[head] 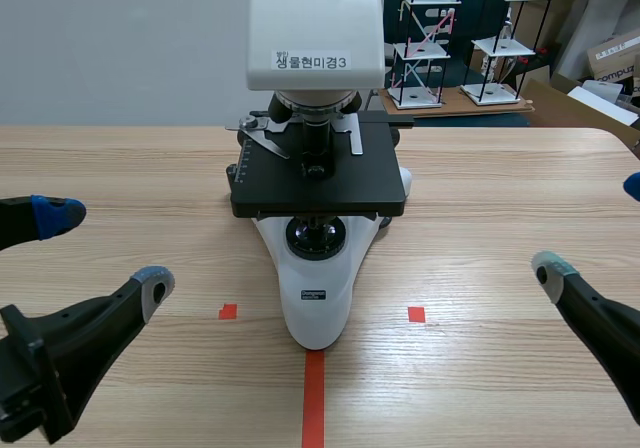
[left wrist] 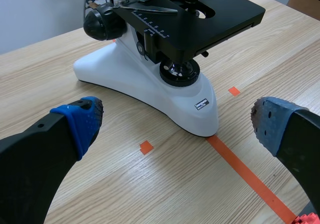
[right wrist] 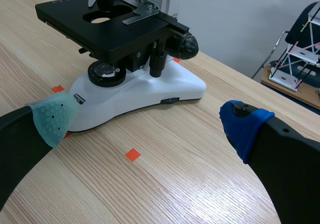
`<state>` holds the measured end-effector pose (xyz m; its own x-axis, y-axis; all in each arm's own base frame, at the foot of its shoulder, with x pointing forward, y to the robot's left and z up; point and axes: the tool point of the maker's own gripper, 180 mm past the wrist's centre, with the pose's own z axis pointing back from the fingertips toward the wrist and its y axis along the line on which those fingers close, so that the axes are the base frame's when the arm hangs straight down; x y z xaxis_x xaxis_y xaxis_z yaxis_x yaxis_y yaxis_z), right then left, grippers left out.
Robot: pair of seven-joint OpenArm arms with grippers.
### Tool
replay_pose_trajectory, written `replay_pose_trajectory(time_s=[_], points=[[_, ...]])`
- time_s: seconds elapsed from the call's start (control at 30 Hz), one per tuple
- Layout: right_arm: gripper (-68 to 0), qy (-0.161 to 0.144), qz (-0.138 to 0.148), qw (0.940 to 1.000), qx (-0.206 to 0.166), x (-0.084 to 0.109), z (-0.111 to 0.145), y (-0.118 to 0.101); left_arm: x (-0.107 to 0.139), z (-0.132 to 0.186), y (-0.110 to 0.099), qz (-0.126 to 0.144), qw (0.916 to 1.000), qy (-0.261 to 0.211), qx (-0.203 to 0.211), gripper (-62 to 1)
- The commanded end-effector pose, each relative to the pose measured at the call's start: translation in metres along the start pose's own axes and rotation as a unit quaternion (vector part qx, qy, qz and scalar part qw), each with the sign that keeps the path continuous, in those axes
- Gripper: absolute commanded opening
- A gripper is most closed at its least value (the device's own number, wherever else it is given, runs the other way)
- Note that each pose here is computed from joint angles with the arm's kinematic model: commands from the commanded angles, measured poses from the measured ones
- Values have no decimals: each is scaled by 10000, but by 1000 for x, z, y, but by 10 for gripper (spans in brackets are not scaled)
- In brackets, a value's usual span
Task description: Return to the home posture
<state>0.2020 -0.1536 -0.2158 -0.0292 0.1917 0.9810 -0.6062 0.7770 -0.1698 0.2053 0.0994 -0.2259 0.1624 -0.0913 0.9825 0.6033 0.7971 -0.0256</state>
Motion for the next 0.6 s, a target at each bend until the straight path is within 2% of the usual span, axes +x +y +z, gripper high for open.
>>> replay_pose_trajectory(time_s=[0.0,0.57], points=[[-46,-115,1,9999,60,5,-1,-1,9,-1,-3,10,9999,-153,-28,14],[-59,-117,0,9999,61,5,-1,0,9,-1,-3,10,9999,-155,-28,14]])
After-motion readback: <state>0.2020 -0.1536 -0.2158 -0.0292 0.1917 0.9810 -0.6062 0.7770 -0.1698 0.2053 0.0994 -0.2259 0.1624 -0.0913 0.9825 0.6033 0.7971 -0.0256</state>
